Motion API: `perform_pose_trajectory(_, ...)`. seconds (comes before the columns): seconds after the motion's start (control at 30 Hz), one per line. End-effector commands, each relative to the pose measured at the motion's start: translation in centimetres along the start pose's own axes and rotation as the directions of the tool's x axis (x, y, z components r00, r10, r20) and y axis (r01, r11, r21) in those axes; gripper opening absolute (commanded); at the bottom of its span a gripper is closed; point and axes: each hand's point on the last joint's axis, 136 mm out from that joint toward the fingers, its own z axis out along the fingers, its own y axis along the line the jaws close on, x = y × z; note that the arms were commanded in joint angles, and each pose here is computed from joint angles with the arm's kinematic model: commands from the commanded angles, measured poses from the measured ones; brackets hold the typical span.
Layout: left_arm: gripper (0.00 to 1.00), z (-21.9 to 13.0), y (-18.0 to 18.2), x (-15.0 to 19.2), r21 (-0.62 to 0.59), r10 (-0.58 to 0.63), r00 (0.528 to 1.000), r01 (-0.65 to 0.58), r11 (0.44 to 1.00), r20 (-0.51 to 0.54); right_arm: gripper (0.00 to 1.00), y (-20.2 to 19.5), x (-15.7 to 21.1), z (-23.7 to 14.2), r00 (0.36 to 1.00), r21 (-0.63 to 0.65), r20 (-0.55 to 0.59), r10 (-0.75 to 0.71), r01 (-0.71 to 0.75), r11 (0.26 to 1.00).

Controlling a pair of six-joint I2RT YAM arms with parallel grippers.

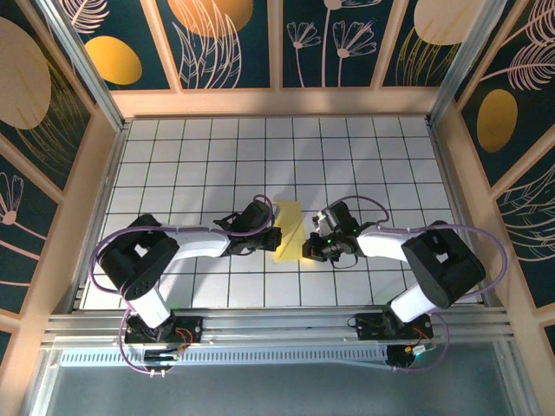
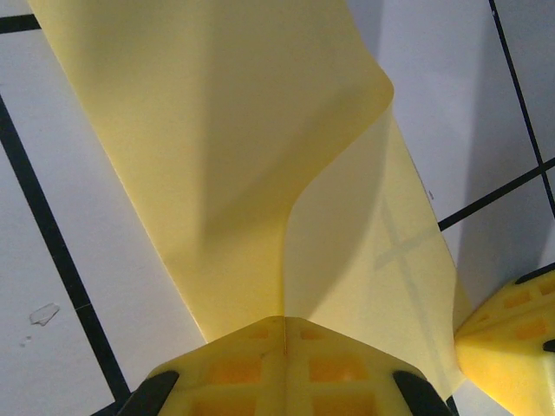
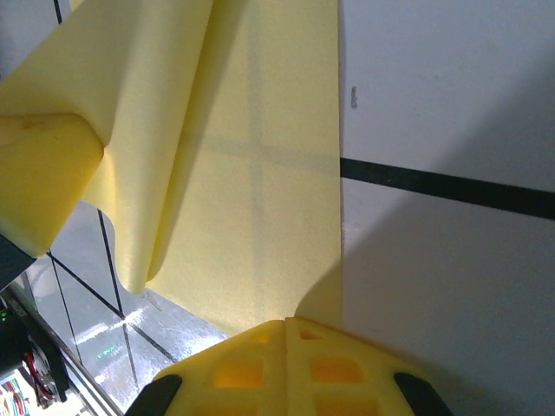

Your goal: Fold a paper plane with a square sheet of paper (fold left side to right side)

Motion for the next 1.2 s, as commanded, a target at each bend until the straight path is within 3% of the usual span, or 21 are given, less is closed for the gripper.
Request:
perform_pose_trajectory(0.0, 0.0, 0.0, 0.2, -0.9, -0.015, 0.014, 1.0, -0.014, 1.0, 0.012, 0.0, -2.4, 1.4, 0.6, 0.999, 0.1, -0.048, 0.019, -0.014, 0.995)
perform_pose_trajectory(1.17, 0.0, 1.5, 0.9, -0.6, -0.048, 0.028, 1.0, -0.028, 0.998, -0.011, 0.0, -2.9, 1.6, 0.7, 0.998, 0.122, -0.061, 0.02, -0.012, 0.992)
